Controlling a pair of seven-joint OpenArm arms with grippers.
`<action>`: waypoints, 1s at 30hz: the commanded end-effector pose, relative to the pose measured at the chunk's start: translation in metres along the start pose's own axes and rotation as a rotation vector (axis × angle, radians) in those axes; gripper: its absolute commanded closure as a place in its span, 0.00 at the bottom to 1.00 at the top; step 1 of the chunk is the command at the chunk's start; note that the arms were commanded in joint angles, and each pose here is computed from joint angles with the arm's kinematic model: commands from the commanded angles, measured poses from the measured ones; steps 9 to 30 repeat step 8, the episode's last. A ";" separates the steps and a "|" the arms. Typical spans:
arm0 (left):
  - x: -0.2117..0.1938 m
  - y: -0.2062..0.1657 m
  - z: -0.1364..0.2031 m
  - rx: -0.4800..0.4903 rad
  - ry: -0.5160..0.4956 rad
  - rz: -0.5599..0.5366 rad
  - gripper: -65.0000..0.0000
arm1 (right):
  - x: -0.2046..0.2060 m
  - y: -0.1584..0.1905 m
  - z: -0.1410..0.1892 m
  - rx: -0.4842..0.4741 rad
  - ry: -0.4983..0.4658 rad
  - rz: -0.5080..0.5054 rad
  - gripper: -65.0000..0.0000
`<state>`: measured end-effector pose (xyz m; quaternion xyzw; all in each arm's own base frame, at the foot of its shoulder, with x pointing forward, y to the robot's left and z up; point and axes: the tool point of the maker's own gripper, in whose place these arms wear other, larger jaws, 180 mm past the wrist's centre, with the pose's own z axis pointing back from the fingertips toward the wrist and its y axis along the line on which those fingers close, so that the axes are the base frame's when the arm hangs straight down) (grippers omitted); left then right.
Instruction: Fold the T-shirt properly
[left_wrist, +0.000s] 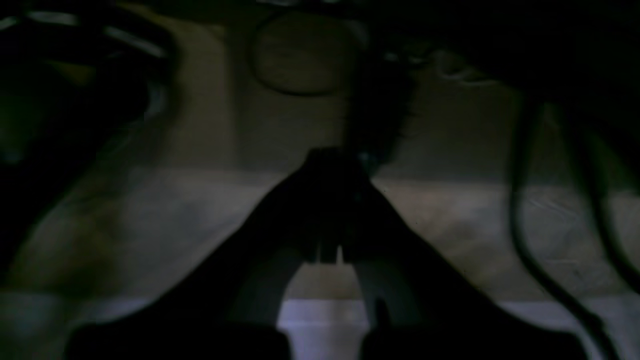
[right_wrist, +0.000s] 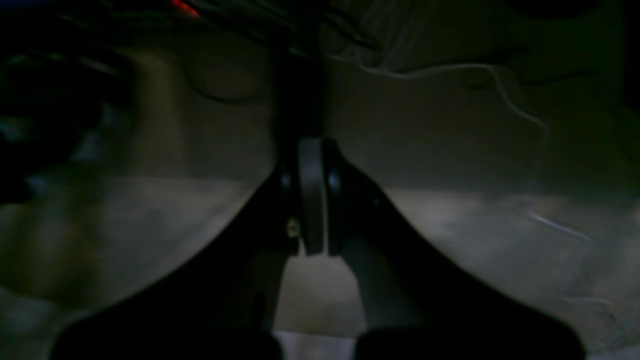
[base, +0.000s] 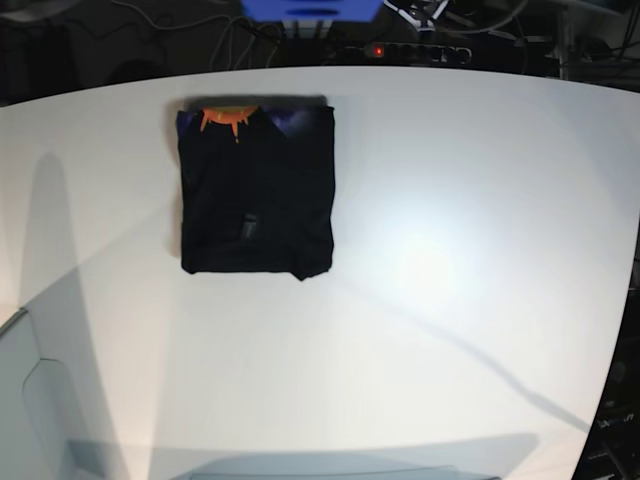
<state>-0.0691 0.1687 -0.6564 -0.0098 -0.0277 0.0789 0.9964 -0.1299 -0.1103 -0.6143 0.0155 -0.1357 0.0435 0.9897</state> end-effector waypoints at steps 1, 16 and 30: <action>0.001 0.014 0.001 0.061 0.000 -0.018 1.00 | -0.013 -0.007 0.002 -0.024 0.033 0.034 1.00; 0.019 0.007 -0.003 0.154 -0.024 -0.060 1.00 | 0.013 -0.009 -0.022 -0.123 0.033 0.203 1.00; 0.019 0.007 -0.003 0.154 -0.024 -0.060 1.00 | 0.013 -0.009 -0.022 -0.123 0.033 0.203 1.00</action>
